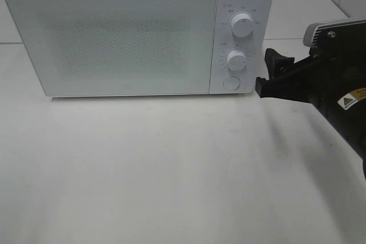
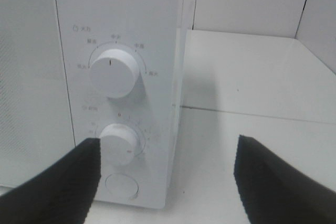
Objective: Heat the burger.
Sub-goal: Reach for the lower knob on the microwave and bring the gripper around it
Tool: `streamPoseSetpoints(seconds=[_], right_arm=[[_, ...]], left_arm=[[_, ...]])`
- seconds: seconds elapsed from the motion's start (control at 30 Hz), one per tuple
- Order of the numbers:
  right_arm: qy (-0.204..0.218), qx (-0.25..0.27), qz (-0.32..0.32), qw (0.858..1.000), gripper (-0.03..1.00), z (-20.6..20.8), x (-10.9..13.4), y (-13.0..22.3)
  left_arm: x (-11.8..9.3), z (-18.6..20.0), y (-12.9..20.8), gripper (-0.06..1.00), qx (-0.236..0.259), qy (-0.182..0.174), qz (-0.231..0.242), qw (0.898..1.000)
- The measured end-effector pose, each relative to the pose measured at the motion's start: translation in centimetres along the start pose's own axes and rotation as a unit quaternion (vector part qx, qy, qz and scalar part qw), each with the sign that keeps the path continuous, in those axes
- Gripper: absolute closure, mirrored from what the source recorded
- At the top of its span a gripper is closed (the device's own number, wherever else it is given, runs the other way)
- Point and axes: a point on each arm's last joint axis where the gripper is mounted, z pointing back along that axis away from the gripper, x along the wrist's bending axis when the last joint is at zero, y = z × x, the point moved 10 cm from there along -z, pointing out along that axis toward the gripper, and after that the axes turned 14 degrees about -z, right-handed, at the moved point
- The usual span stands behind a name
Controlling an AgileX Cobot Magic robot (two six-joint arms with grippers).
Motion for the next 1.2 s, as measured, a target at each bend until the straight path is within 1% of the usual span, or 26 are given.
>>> streamPoseSetpoints(seconds=[0.07,0.13,0.23,0.33,0.4,0.5,0.6,0.67,0.8,0.87,1.13,1.2], right_arm=[[0.002,0.004,0.0,1.0,0.26,0.0,0.1,0.4],[0.003,0.025,0.001,1.0,0.26,0.2,0.9,2.0],[0.009,0.037,0.0,0.999,0.26,0.3,1.4,3.0],[0.012,0.041,-0.002,0.999,0.26,0.3,1.5,3.4],[0.029,0.05,-0.009,0.998,0.26,0.0,1.8,4.3],[0.037,0.053,-0.015,0.998,0.26,-0.4,2.3,4.7],[0.039,0.053,-0.016,0.998,0.26,-0.6,2.4,4.9],[0.043,0.054,-0.013,0.998,0.24,-1.3,3.0,5.3],[0.044,0.05,-0.017,0.998,0.21,-2.0,3.5,5.2],[0.042,0.04,-0.026,0.998,0.19,-2.5,4.0,4.6],[0.037,0.023,-0.04,0.998,0.2,-3.5,5.1,3.6],[0.043,0.024,-0.039,0.998,0.2,-3.9,4.9,3.9]], left_arm=[[0.0,0.0,0.0,-0.05,0.0,0.0,0.0,1.0],[0.0,0.0,0.0,-0.05,0.0,0.0,0.0,1.0],[0.0,0.0,0.0,-0.05,0.0,0.0,0.0,1.0],[0.0,0.0,0.0,-0.05,0.0,0.0,0.0,1.0],[0.0,0.0,0.0,-0.05,0.0,0.0,0.0,1.0],[0.0,0.0,0.0,-0.05,0.0,0.0,0.0,1.0],[0.0,0.0,0.0,-0.05,0.0,0.0,0.0,1.0],[0.0,0.0,0.0,-0.05,0.0,0.0,0.0,1.0],[0.0,0.0,0.0,-0.05,0.0,0.0,0.0,1.0],[0.0,0.0,0.0,-0.05,0.0,0.0,0.0,1.0],[0.0,0.0,0.0,-0.05,0.0,0.0,0.0,1.0],[0.0,0.0,0.0,-0.05,0.0,0.0,0.0,1.0]])
